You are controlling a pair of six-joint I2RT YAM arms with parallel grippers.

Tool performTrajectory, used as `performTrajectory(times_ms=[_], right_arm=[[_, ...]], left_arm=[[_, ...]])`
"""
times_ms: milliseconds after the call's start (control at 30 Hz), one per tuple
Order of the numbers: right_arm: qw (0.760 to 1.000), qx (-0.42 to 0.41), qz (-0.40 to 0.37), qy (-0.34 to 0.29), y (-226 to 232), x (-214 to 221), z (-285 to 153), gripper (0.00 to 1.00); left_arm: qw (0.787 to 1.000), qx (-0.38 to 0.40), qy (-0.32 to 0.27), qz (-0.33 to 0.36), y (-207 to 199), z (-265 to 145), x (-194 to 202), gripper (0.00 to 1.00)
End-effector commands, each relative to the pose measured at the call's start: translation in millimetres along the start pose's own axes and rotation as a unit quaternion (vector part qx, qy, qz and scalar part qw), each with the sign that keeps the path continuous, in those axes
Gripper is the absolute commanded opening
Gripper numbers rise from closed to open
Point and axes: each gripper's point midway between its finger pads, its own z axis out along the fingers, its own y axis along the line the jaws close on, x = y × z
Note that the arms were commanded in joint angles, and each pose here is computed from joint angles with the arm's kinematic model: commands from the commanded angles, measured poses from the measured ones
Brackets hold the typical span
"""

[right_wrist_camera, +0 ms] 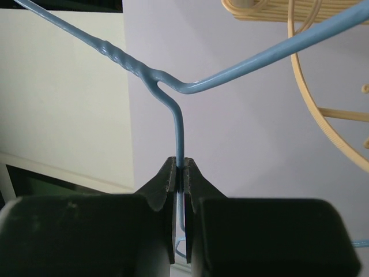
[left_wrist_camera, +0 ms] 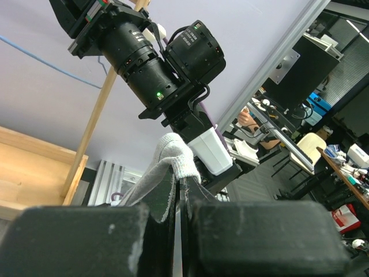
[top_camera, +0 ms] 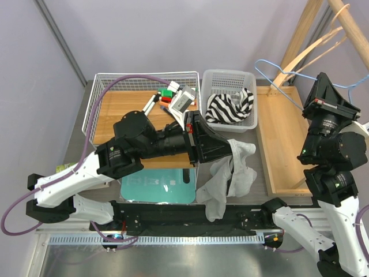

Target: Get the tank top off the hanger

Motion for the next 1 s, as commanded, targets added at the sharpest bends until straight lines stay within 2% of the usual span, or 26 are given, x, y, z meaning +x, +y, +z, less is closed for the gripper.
performTrajectory(times_ms=[0,267,667,833,867,933,967], right_arm=[[0.996,-0.005,0.063,-0.062,13.0,-32.9,-4.0,0.01],[0.990,0.011,0.108,-0.086,0.8,-47.5,-10.9,0.01],[0.995,0.042,0.087,-0.029,-34.6,-18.3,-12.9,0.02],[0.997,0.041,0.059,-0.006,-43.2,-15.5,-21.4,0.17],[0.998,0.043,0.052,0.005,-48.8,-11.4,-23.0,0.27],[0.998,0.037,0.039,0.034,-49.1,-6.3,-30.6,0.41],[0.998,0.038,0.029,0.048,-53.6,-2.3,-33.6,0.53]], left_arm=[[0.998,0.044,-0.036,0.010,-28.6,-4.1,-27.4,0.00],[0.998,0.042,-0.035,0.010,-29.2,-6.2,-26.9,0.00],[0.999,0.042,-0.032,0.008,-28.7,-3.4,-23.5,0.00],[0.999,0.038,-0.031,0.012,-26.3,-1.6,-22.5,0.00],[0.999,0.038,-0.032,0.012,-26.0,-1.2,-22.7,0.00],[0.999,0.036,-0.030,0.013,-24.2,1.5,-21.3,0.00],[0.999,0.036,-0.029,0.012,-23.2,2.2,-20.2,0.00]])
